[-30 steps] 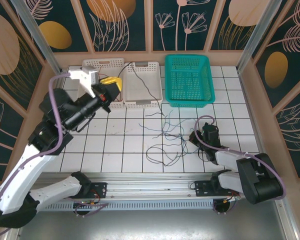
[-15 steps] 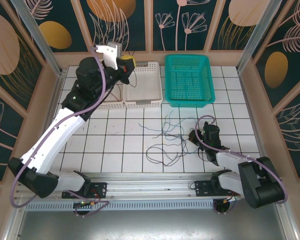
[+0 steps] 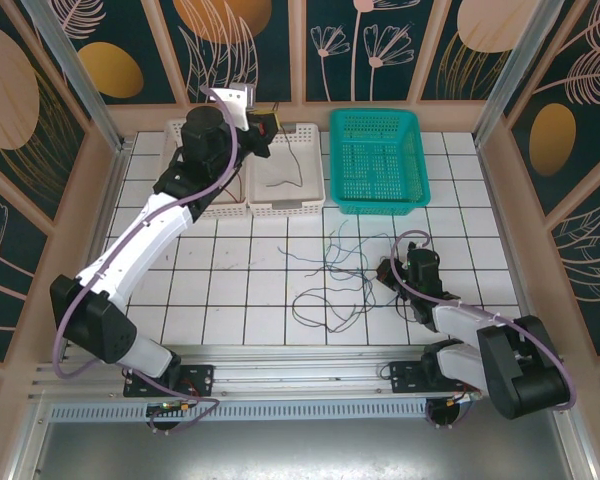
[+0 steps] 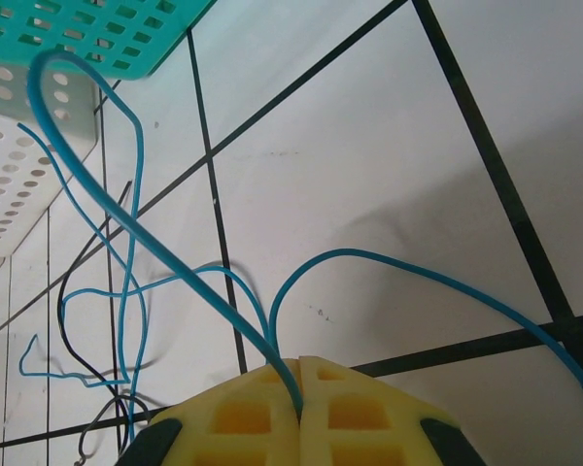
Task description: Untangle the cables
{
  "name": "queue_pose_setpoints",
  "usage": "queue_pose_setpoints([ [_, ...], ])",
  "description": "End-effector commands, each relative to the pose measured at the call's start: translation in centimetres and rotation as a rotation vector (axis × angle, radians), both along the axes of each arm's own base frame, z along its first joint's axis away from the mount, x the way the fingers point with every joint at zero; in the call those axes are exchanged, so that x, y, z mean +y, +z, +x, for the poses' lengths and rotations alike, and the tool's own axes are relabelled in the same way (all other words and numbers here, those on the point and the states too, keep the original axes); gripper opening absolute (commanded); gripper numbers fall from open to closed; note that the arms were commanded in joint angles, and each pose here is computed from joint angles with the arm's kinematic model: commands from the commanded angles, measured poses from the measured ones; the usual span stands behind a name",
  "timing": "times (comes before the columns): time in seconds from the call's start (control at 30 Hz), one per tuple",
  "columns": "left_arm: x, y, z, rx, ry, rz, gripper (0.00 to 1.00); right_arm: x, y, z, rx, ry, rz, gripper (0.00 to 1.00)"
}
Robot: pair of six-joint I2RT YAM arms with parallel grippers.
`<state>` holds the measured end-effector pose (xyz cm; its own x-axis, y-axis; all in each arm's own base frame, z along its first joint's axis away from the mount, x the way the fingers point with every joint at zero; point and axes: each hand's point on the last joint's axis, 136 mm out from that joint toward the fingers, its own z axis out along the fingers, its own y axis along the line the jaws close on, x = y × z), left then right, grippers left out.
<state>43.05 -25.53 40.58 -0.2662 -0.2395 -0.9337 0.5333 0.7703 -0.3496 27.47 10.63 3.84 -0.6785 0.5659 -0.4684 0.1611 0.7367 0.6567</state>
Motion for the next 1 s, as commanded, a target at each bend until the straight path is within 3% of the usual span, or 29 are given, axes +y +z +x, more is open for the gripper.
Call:
queue_pose_setpoints([
  [0.0, -0.4, -1.2, 1.1, 0.009, -0.008, -0.037, 0.0, 0.1, 0.5, 0.1, -0.034, 0.016, 0.002, 0.0],
  [0.5, -1.7, -9.3, 2.6, 0.155, -0.026, -0.038, 0.0, 0.1, 0.5, 0.1, -0.034, 0.018, 0.002, 0.0],
  [0.97, -2.8, -20.2, 3.4, 0.37, -0.036, -0.025, 0.0, 0.2, 0.5, 0.1, -0.034, 0.024, 0.005, 0.0],
])
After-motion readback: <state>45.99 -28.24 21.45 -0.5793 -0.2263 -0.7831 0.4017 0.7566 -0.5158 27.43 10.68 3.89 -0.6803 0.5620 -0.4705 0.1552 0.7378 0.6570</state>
